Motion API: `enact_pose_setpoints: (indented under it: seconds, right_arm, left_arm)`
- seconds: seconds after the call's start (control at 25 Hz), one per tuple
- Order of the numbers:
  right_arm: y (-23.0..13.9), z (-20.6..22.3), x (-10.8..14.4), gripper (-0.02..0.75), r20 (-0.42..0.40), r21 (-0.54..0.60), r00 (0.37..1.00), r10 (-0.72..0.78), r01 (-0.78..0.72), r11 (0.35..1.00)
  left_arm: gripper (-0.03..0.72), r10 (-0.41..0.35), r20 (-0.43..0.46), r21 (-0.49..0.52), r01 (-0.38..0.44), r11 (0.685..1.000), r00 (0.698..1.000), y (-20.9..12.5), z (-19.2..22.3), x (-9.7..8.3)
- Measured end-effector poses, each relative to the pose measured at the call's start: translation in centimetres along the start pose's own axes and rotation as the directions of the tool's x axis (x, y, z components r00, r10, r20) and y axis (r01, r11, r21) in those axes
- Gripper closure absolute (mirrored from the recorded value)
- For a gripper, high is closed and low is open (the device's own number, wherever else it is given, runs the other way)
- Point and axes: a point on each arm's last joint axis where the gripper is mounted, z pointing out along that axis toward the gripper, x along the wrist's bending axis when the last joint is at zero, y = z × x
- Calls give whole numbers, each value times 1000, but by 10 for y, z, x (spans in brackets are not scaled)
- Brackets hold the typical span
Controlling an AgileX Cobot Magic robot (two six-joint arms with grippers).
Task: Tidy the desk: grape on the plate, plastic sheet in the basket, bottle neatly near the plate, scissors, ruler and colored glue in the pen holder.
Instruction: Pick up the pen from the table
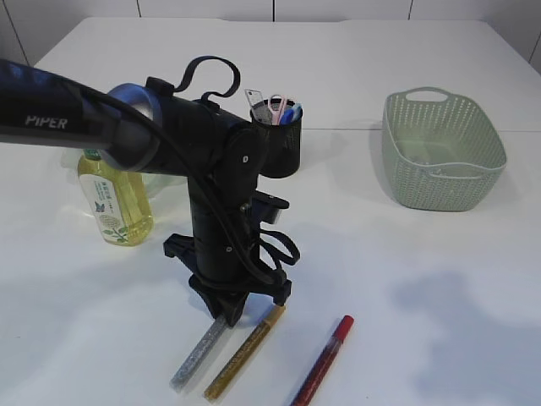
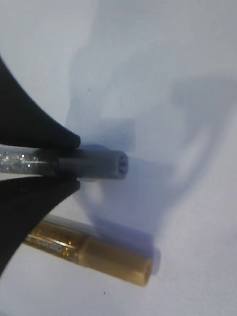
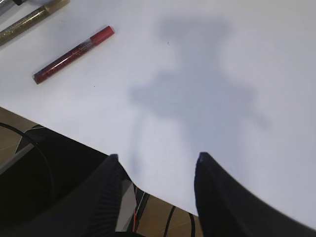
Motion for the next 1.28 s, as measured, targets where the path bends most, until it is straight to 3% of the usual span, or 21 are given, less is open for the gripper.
enact_pose_setpoints:
  seconds: [0.56, 0.8, 0.92, 1.08, 1.28]
  right_arm:
    - [0, 0, 0, 354, 0, 0, 1000, 2, -2, 1000]
    - [0, 0, 0, 354, 0, 0, 1000, 2, -2, 1000]
    - [0, 0, 0, 354, 0, 0, 1000, 2, -2, 1000]
    - [0, 0, 0, 354, 0, 0, 1000, 2, -2, 1000]
    - [0, 0, 0, 354, 0, 0, 1000, 2, -2, 1000]
  left_arm:
    - [564, 4, 31, -109, -1, 994, 1000, -4, -46, 1]
    - [564, 11, 61, -214, 3, 977, 998, -16, -64, 4]
    - [564, 17, 87, -302, 10, 953, 996, -30, -71, 9]
    - [564, 53, 128, -509, 20, 860, 990, -47, -96, 14]
    - [564, 136, 123, -742, 0, 670, 983, -56, -135, 19]
